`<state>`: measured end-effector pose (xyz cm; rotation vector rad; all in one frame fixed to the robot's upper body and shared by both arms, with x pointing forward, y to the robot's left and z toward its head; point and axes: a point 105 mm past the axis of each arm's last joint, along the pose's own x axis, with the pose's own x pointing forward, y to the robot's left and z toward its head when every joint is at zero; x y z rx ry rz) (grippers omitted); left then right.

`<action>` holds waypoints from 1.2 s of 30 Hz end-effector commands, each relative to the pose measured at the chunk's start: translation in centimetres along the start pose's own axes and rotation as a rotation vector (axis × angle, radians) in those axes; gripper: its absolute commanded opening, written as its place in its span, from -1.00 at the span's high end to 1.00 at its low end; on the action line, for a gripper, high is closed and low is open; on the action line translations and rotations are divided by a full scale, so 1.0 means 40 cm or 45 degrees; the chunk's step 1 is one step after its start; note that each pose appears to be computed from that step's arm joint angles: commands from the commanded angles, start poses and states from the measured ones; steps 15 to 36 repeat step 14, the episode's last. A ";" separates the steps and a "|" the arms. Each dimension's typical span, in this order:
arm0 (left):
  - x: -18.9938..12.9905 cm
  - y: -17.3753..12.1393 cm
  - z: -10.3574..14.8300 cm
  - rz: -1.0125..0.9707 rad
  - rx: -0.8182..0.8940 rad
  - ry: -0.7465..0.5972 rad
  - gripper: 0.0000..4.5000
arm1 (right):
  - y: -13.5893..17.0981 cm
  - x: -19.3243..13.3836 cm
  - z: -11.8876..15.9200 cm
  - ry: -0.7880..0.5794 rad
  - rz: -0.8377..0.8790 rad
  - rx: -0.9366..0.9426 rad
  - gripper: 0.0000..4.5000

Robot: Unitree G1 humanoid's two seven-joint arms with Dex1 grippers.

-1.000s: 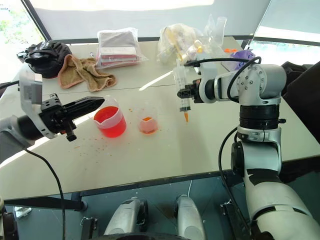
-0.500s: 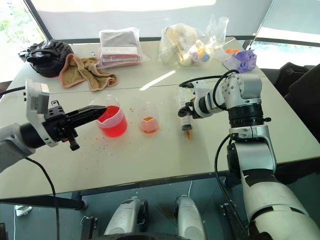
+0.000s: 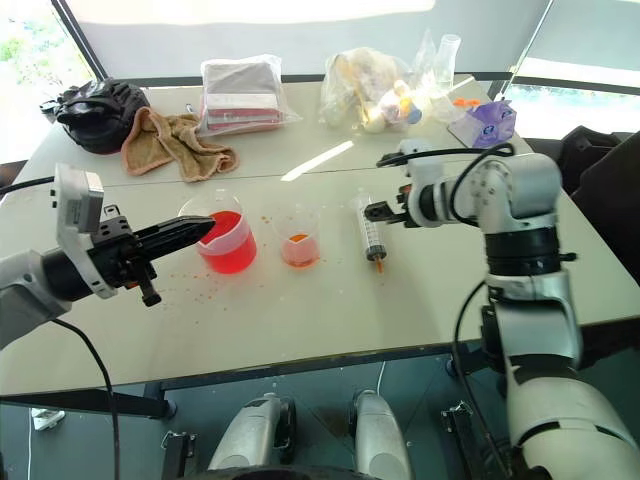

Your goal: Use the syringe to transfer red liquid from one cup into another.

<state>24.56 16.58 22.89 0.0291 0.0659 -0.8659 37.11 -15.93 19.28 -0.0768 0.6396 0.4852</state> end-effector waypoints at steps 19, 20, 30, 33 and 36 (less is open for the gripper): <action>-0.096 0.077 0.027 0.082 -0.023 0.028 1.00 | 0.169 -0.181 -0.020 -0.254 0.713 -0.563 -0.99; -0.096 0.077 0.027 0.082 -0.023 0.028 1.00 | 0.169 -0.181 -0.020 -0.254 0.713 -0.563 -0.99; -0.096 0.077 0.027 0.082 -0.023 0.028 1.00 | 0.169 -0.181 -0.020 -0.254 0.713 -0.563 -0.99; -0.096 0.077 0.027 0.082 -0.023 0.028 1.00 | 0.169 -0.181 -0.020 -0.254 0.713 -0.563 -0.99; -0.096 0.077 0.027 0.082 -0.023 0.028 1.00 | 0.169 -0.181 -0.020 -0.254 0.713 -0.563 -0.99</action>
